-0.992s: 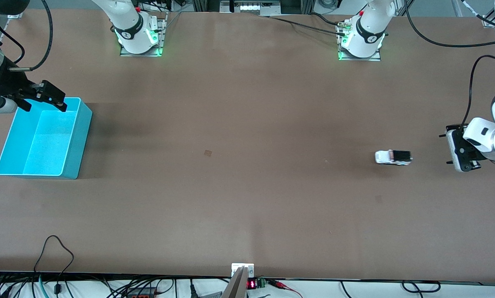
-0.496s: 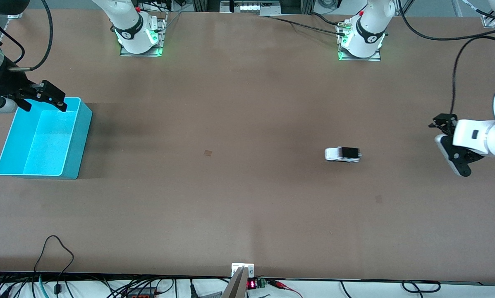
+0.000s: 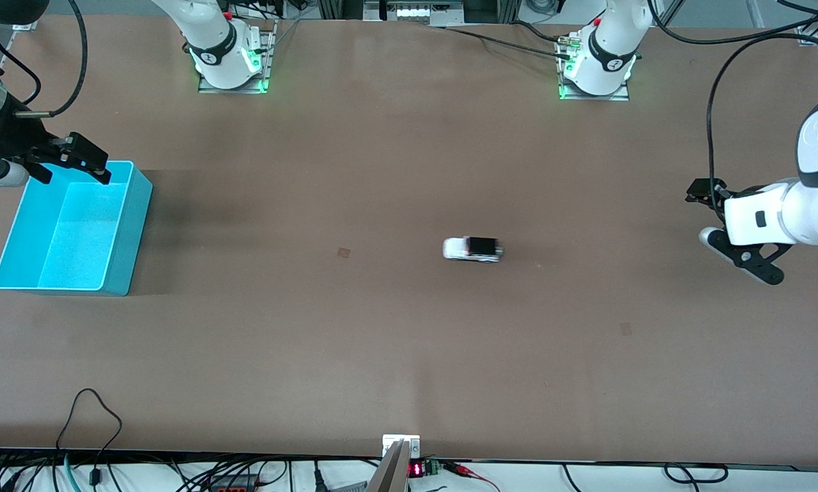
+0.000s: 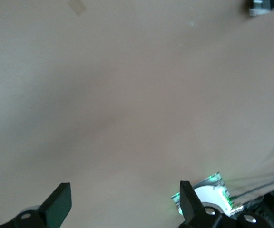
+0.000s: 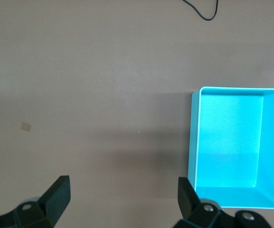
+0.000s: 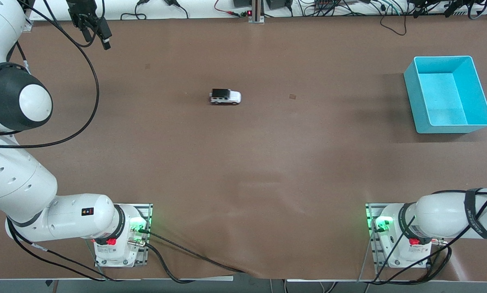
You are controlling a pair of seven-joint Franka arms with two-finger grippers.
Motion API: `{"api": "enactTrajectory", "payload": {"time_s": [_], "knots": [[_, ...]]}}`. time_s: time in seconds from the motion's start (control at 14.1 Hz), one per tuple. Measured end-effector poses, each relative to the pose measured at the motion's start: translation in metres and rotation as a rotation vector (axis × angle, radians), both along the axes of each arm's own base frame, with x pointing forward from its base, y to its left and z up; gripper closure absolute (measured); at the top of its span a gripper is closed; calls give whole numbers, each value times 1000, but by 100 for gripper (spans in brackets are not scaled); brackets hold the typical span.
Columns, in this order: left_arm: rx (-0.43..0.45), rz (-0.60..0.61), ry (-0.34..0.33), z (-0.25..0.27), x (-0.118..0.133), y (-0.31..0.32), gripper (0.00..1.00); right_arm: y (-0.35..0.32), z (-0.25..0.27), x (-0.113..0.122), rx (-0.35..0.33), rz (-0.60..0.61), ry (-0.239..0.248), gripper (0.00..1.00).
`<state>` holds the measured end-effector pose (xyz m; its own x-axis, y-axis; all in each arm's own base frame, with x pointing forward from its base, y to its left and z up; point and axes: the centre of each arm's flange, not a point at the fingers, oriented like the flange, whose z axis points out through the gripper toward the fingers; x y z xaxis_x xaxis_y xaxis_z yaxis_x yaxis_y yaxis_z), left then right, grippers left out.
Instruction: Wind and store white jeep toy
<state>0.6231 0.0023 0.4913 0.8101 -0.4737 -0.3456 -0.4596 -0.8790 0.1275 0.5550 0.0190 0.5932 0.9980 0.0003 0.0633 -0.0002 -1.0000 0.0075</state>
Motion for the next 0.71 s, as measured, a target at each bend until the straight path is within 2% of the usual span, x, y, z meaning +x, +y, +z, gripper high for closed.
{"api": "enactTrajectory", "payload": {"time_s": [0.07, 0.28, 0.5, 0.57, 0.71], "knots": [[25, 49, -32, 13, -2, -8, 0, 0, 0, 0, 0, 0, 0, 0], [94, 236, -190, 62, -10, -32, 0, 0, 0, 0, 0, 0, 2, 0], [111, 361, -348, 88, -19, -28, 0, 0, 0, 0, 0, -1, 2, 0], [99, 385, -383, 87, -21, -22, 0, -1, 0, 0, 0, -2, 3, 0], [59, 428, -406, 77, -27, -8, 0, -2, -2, -1, 0, -3, 9, 0]]}}
